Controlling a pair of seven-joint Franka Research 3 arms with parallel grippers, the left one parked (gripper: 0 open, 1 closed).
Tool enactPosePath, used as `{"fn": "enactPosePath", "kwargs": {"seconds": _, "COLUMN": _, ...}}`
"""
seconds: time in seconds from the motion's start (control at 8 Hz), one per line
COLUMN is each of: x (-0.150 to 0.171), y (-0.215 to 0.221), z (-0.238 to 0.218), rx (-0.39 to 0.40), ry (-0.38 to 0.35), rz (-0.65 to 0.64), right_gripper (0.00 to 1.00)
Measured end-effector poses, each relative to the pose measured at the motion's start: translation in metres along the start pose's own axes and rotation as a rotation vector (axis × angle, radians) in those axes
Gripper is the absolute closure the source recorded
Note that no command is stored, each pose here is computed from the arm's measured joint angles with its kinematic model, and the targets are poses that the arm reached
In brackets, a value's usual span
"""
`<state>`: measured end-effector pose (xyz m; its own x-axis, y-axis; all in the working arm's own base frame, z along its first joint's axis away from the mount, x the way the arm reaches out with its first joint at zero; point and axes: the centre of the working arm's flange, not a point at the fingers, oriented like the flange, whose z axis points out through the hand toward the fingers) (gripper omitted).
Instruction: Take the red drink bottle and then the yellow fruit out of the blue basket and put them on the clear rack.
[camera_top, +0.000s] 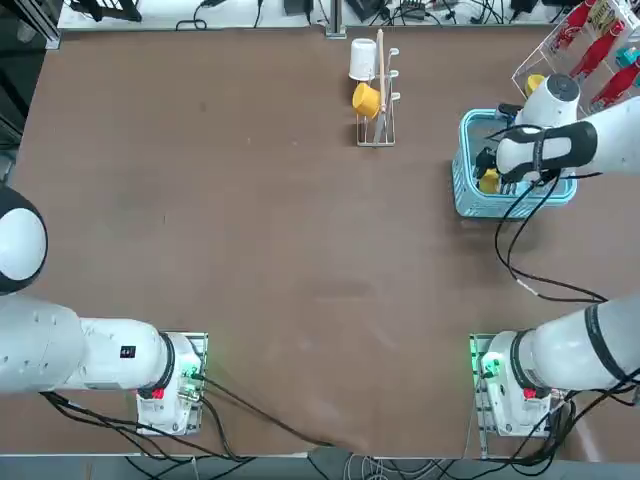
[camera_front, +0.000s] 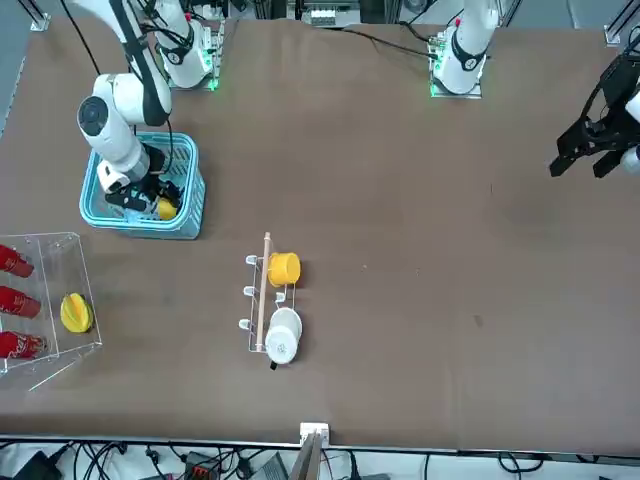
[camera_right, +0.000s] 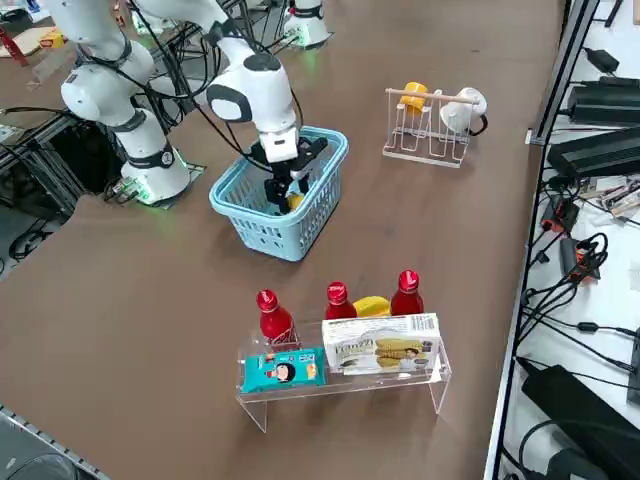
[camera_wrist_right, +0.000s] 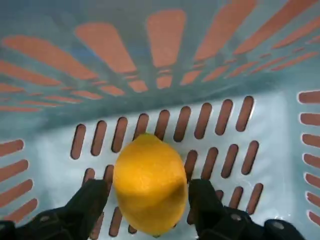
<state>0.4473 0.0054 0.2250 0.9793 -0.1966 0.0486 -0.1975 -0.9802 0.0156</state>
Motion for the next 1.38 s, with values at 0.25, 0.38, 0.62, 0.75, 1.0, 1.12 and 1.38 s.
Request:
{"fn": "enactPosePath", "kwargs": {"seconds": 0.25, "x": 0.0, "y": 0.0, "z": 0.007, "rx": 0.001, "ry": 0.007, "rz": 0.0, "right_gripper": 0.0}}
{"fn": "enactPosePath", "kwargs": {"seconds": 0.38, "x": 0.0, "y": 0.0, "z": 0.011, "rx": 0.002, "ry": 0.01, "rz": 0.0, "right_gripper": 0.0}}
{"fn": "enactPosePath", "kwargs": {"seconds": 0.62, "x": -0.001, "y": 0.0, "z": 0.019, "rx": 0.0, "ry": 0.008, "rz": 0.001, "right_gripper": 0.03}}
{"fn": "enactPosePath", "kwargs": {"seconds": 0.75, "x": -0.001, "y": 0.0, "z": 0.021, "rx": 0.0, "ry": 0.009, "rz": 0.001, "right_gripper": 0.04}}
{"fn": "enactPosePath", "kwargs": {"seconds": 1.0, "x": -0.001, "y": 0.0, "z": 0.02, "rx": 0.001, "ry": 0.011, "rz": 0.002, "right_gripper": 0.13}}
{"fn": "enactPosePath", "kwargs": {"seconds": 1.12, "x": 0.0, "y": 0.0, "z": 0.019, "rx": 0.002, "ry": 0.014, "rz": 0.003, "right_gripper": 0.13}}
{"fn": "enactPosePath", "kwargs": {"seconds": 1.38, "x": 0.011, "y": -0.002, "z": 0.005, "rx": 0.002, "ry": 0.018, "rz": 0.003, "right_gripper": 0.13}}
